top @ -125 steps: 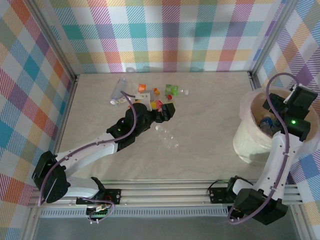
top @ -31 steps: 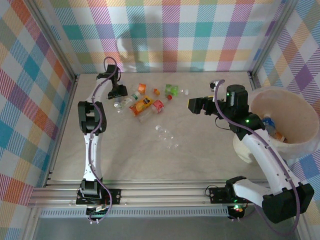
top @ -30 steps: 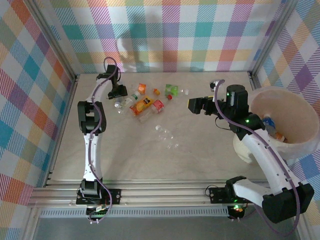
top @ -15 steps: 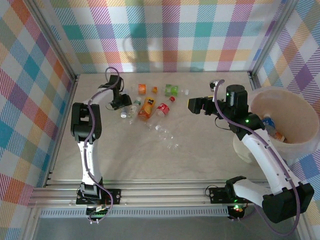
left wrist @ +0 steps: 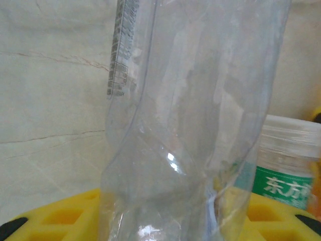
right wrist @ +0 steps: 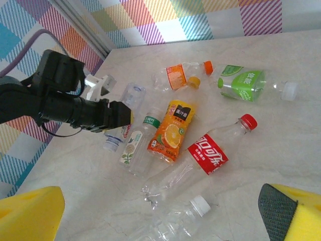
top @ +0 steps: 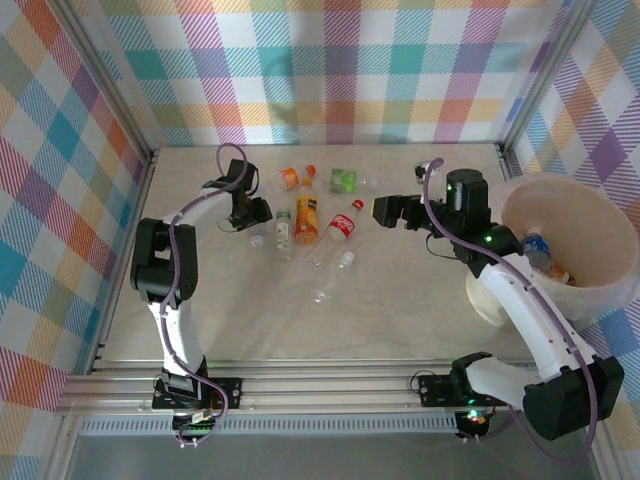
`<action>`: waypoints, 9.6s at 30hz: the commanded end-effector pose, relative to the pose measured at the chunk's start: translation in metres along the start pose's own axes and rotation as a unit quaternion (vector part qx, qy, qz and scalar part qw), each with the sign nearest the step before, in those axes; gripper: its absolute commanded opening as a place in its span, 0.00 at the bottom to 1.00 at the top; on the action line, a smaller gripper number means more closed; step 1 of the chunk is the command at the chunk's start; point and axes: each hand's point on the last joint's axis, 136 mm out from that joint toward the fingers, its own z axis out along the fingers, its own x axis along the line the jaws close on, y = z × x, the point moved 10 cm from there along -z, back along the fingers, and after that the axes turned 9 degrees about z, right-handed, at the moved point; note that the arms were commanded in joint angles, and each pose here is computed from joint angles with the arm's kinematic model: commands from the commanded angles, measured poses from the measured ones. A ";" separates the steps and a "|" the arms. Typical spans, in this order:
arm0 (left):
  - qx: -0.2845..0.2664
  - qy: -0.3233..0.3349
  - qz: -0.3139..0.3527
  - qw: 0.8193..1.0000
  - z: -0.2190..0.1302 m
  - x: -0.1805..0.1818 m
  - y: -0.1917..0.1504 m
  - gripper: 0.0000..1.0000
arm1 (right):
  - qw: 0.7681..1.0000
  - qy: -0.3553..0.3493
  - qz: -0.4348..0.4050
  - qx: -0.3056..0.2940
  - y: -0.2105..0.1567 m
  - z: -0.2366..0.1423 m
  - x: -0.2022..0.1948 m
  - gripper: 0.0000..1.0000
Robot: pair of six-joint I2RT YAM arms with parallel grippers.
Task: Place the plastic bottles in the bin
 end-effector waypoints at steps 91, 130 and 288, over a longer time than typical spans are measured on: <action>-0.242 -0.504 0.306 0.771 -0.218 -0.226 -0.111 1.00 | 0.960 -0.154 -0.142 -0.185 0.070 -0.066 0.036 0.44; -0.220 -0.474 0.268 0.809 -0.190 -0.244 -0.107 1.00 | 0.680 -0.714 -0.037 -0.163 0.074 -0.224 -0.128 0.45; -0.292 -0.273 0.317 0.860 -0.202 -0.157 -0.114 0.48 | 0.981 0.178 0.043 0.062 0.015 -0.017 0.021 1.00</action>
